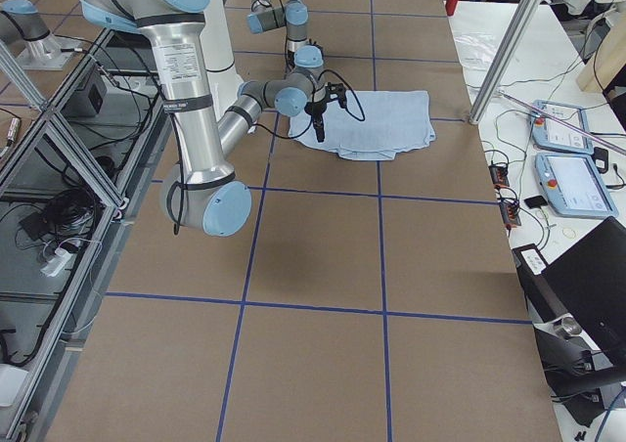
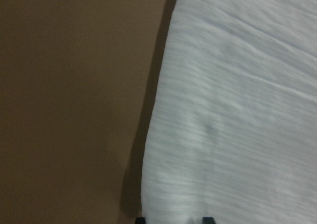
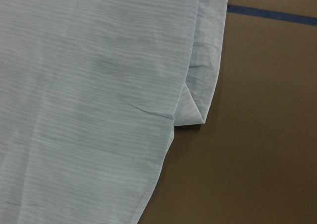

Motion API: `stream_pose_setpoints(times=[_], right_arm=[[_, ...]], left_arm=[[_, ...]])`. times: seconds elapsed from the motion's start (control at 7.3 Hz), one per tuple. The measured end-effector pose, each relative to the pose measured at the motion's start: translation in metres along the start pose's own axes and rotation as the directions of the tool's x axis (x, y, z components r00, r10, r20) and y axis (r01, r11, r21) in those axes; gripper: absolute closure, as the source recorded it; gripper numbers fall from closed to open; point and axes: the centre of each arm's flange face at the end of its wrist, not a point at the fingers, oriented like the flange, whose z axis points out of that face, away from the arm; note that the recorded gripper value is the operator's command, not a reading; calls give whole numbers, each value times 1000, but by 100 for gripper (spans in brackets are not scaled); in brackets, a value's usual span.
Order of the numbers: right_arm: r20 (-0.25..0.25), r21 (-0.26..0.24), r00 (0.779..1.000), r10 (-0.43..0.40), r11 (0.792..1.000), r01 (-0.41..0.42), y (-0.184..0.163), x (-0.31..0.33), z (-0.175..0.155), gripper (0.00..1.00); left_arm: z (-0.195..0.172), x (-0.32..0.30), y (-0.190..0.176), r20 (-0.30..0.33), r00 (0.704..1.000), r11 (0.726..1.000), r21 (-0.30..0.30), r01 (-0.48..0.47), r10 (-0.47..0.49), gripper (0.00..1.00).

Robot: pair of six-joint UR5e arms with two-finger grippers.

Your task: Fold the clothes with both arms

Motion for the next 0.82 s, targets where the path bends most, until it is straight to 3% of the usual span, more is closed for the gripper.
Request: stream_pose_setpoints(times=[0.41, 0.55, 0.68, 0.82], right_arm=[[-3, -1, 1000, 1, 1000, -1, 0, 0, 2, 0], [-4, -1, 1000, 1, 1000, -1, 0, 0, 2, 0], [-3, -1, 1000, 1, 1000, -1, 0, 0, 2, 0], [-3, -2, 1000, 1, 1000, -1, 0, -1, 3, 0]], left_arm=[[2, -1, -2, 9, 1000, 1000, 4, -1, 1, 56], [2, 0, -2, 9, 1000, 1000, 5, -1, 1, 91], [4, 0, -2, 11, 1000, 1000, 6, 1, -1, 100], [6, 0, -4, 16, 1000, 1000, 10, 4, -4, 100]])
